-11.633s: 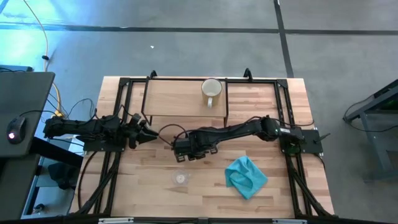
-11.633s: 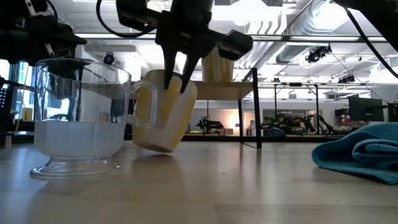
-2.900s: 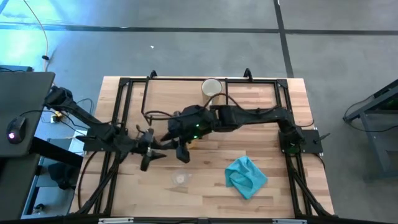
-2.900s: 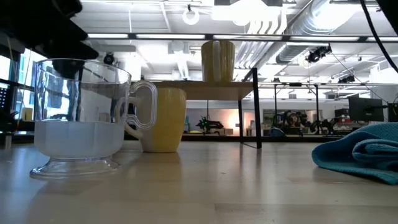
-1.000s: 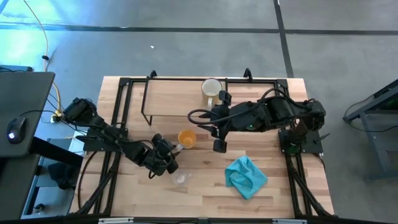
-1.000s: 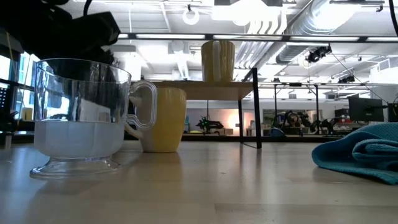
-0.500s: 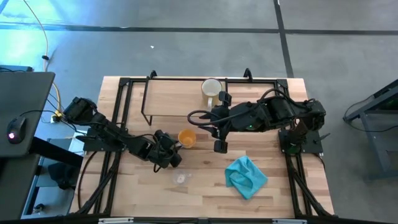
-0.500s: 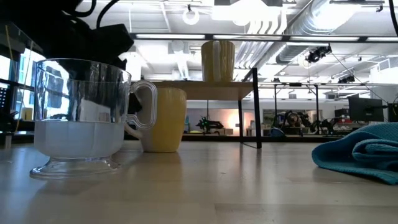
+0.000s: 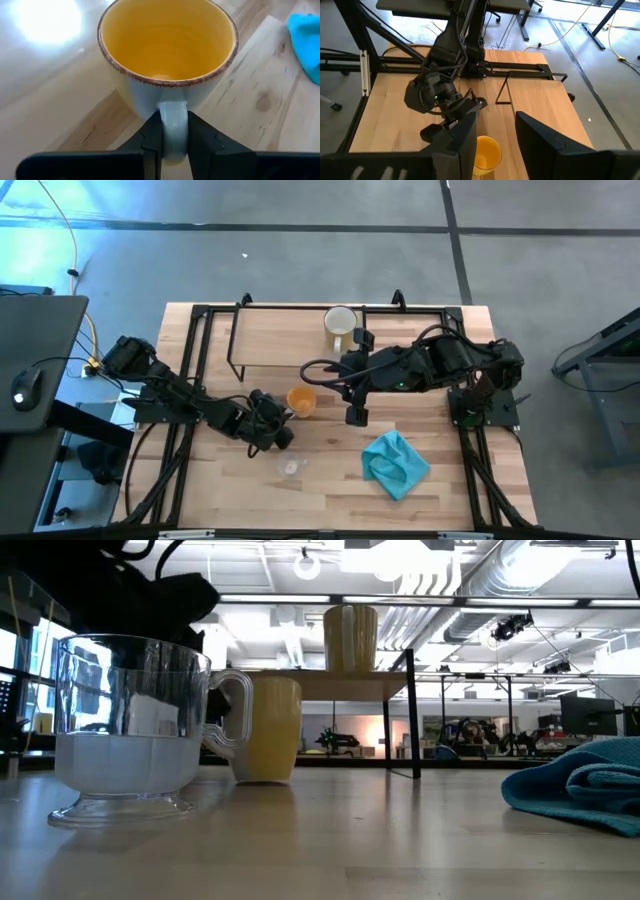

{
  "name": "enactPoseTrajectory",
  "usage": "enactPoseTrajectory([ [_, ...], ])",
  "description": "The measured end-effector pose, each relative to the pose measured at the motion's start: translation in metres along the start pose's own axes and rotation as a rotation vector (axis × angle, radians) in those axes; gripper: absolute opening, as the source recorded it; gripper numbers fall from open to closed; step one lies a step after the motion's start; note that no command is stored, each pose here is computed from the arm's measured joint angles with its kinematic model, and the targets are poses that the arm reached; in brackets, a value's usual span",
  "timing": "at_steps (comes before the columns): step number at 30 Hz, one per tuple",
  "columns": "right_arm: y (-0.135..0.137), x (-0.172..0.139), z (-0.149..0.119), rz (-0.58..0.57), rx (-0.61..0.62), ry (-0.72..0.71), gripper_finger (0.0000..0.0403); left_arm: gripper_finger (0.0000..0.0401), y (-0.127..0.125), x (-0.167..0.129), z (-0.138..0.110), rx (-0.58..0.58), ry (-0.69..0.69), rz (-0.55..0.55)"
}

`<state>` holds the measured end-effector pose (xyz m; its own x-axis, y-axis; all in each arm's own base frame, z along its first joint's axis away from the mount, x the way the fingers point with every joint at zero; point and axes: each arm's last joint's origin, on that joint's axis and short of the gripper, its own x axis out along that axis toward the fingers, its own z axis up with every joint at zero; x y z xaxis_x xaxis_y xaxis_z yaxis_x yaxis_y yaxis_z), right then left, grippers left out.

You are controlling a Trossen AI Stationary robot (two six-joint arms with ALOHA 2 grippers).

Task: Stack small to large cups/mugs on shelf
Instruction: Put the yellow mug on the shelf

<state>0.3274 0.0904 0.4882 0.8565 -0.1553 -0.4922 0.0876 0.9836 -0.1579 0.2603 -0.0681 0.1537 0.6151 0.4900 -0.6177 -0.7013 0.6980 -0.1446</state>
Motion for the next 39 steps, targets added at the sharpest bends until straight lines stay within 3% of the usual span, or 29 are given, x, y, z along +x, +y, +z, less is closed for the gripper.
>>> enactPoseTrajectory([
  [7,0.000,0.000,-0.002,-0.002,-0.006,0.023,0.0126,0.0045,-0.019,-0.013,0.031,0.097,-0.047,0.061],
  [12,0.000,0.000,-0.005,-0.004,-0.006,0.053,0.0126,0.0045,-0.029,-0.025,0.052,0.106,-0.068,0.097],
  [24,0.009,-0.009,-0.011,-0.012,-0.006,0.092,0.0126,0.0045,-0.026,-0.050,0.097,-0.066,-0.121,0.287],
  [32,0.020,-0.030,-0.011,0.000,-0.006,0.054,0.0126,0.0045,-0.022,-0.050,0.134,-0.191,-0.199,0.323],
  [39,0.023,-0.040,-0.012,-0.007,0.004,0.039,0.0126,0.0045,-0.018,-0.056,0.154,-0.196,-0.199,0.348],
])
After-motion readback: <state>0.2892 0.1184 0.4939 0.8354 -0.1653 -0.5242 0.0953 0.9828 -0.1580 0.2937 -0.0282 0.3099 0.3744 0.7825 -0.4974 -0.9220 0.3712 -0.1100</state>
